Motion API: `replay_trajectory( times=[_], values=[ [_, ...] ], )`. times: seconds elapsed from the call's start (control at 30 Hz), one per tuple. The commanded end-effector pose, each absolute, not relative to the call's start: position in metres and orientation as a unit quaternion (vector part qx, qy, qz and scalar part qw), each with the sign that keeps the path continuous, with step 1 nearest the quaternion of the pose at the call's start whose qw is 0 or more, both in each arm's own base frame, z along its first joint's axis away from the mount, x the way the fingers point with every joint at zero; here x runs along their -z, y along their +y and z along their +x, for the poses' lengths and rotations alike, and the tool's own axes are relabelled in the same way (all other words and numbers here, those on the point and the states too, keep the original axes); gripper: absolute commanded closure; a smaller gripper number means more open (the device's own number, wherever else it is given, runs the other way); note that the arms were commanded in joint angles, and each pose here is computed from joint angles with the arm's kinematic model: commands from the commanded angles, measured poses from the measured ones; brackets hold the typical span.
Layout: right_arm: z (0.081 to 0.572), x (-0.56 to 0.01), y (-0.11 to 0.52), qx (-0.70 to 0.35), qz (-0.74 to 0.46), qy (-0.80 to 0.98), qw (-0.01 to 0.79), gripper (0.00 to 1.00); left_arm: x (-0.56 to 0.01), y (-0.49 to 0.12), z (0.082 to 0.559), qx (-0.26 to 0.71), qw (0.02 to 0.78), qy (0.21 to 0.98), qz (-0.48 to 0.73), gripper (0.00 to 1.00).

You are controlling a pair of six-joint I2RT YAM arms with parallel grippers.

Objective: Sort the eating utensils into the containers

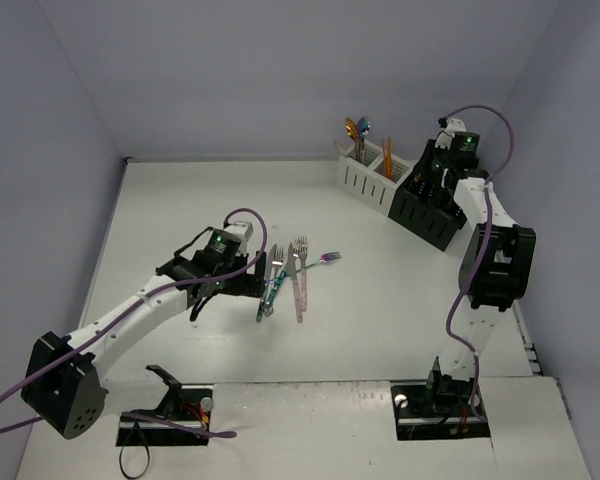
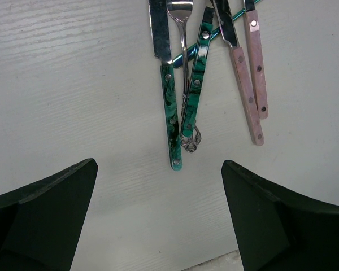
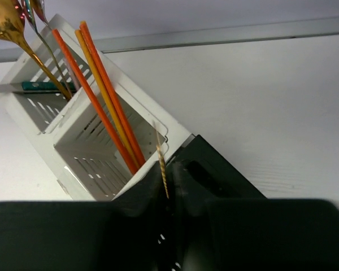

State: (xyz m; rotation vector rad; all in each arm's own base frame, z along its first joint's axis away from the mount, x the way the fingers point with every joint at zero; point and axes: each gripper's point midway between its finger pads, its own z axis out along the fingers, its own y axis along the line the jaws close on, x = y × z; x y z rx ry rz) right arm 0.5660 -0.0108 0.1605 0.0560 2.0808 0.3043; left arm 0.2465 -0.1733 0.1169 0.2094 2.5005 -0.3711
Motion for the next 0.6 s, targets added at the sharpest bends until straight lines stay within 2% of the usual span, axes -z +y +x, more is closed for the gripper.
replay_trajectory(
  times=[0.0,0.03,0.07,0.13,0.23,0.43,0.57],
  values=[
    [0.577,-0.209,-0.005,-0.142,-0.003,0.821,0.553,0.79,-0.137,-0.182,0.256,0.162,0.324,0.927,0.093,0.10],
    [0.575,-0.213,-0.007,-0.136,0.000,0.821,0.555,0.72,-0.137,-0.182,0.256,0.163,0.324,0.927,0.093,0.10],
    [0.575,-0.213,-0.009,-0.130,0.001,0.821,0.556,0.71,-0.137,-0.183,0.256,0.163,0.323,0.927,0.093,0.10],
    [0.571,-0.227,-0.014,-0.114,-0.002,0.817,0.565,0.56,-0.137,-0.183,0.256,0.164,0.322,0.928,0.088,0.10],
    [0.564,-0.244,-0.023,-0.086,0.002,0.816,0.572,0.42,-0.134,-0.183,0.255,0.164,0.317,0.930,0.083,0.09],
    [0.535,-0.288,-0.046,-0.018,0.032,0.807,0.589,0.21,-0.127,-0.183,0.257,0.158,0.307,0.936,0.065,0.10],
    [0.504,-0.318,-0.064,0.033,0.068,0.794,0.603,0.13,-0.116,-0.184,0.260,0.147,0.291,0.944,0.045,0.13]
  ],
)
